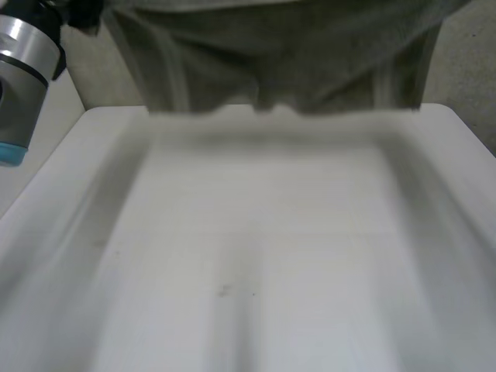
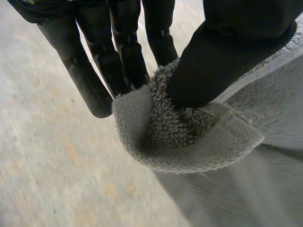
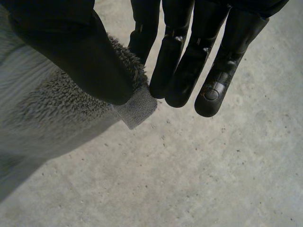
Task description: Fold the towel.
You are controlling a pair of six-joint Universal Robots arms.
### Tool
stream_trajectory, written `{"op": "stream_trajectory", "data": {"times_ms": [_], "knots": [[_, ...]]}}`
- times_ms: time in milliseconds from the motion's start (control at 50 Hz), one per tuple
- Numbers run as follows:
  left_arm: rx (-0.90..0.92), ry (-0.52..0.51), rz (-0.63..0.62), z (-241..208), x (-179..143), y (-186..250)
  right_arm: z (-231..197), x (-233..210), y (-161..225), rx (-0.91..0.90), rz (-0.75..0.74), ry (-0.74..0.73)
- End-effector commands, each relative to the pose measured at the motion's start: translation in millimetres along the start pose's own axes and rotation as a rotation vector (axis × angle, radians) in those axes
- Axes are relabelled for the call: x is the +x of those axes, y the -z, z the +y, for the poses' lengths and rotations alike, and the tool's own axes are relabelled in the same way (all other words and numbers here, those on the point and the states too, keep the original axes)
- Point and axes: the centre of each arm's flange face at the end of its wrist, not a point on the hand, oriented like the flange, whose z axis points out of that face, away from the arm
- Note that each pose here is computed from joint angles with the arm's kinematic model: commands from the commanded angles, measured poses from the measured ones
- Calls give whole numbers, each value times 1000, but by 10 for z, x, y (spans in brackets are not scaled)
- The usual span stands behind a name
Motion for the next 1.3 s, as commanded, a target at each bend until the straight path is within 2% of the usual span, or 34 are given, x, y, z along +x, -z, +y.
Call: {"op": "stream_trajectory", "data": {"times_ms": [20, 60, 100, 120, 160, 180, 200, 220, 260, 280, 320, 340, 380, 500, 660, 720, 800, 920, 1020, 1140, 1220, 1300], "knots": [[-69, 63, 3, 237, 47, 221, 202, -349, 404, -124, -140, -13], [-123, 71, 7, 402, 84, 308, 406, -504, 617, -222, -230, -14], [-253, 78, 20, 804, 169, 518, 513, -575, 737, -275, -276, -19], [-254, 78, 20, 806, 170, 520, 514, -575, 739, -275, -276, -19], [-396, 60, 41, 1200, 265, 779, 815, -788, 1033, -402, -383, -37], [-397, 60, 41, 1202, 265, 781, 816, -789, 1034, -403, -383, -37], [-467, 37, 61, 1383, 325, 924, 970, -899, 1189, -466, -436, -43], [-468, 36, 61, 1385, 325, 926, 1108, -990, 1333, -523, -484, -44], [-595, -33, 103, 1678, 392, 1188, 1231, -1078, 1485, -581, -533, -43], [-595, -34, 103, 1679, 392, 1189, 1232, -1079, 1486, -581, -534, -43], [-723, -101, 161, 1889, 461, 1459, 1399, -1195, 1732, -672, -621, -28], [-723, -101, 162, 1890, 461, 1460, 1400, -1196, 1733, -673, -622, -27], [-837, -141, 210, 1962, 481, 1694, 1445, -1231, 1916, -747, -710, 13], [-971, -153, 242, 1969, 455, 1962, 1512, -1025, 2013, -860, -781, 95], [-1023, -141, 184, 1296, 229, 2052, 1296, -484, 2076, -998, -832, 188], [-1058, -122, 188, 893, 234, 2165, 1032, -274, 2254, -1032, -935, 242], [-1109, -98, 203, 738, 262, 2263, 841, -118, 2356, -1030, -997, 275], [-1175, -62, 234, 606, 301, 2339, 767, -60, 2253, -950, -977, 282], [-1089, -72, 229, 633, 225, 2092, 855, -59, 1989, -874, -849, 200], [-1048, -74, 240, 850, 204, 1848, 1144, -252, 1732, -856, -781, 154], [-1002, -55, 242, 1146, 221, 1494, 1265, -484, 1573, -848, -742, 189], [-993, -42, 232, 1322, 209, 1353, 1401, -630, 1465, -838, -705, 227]]}}
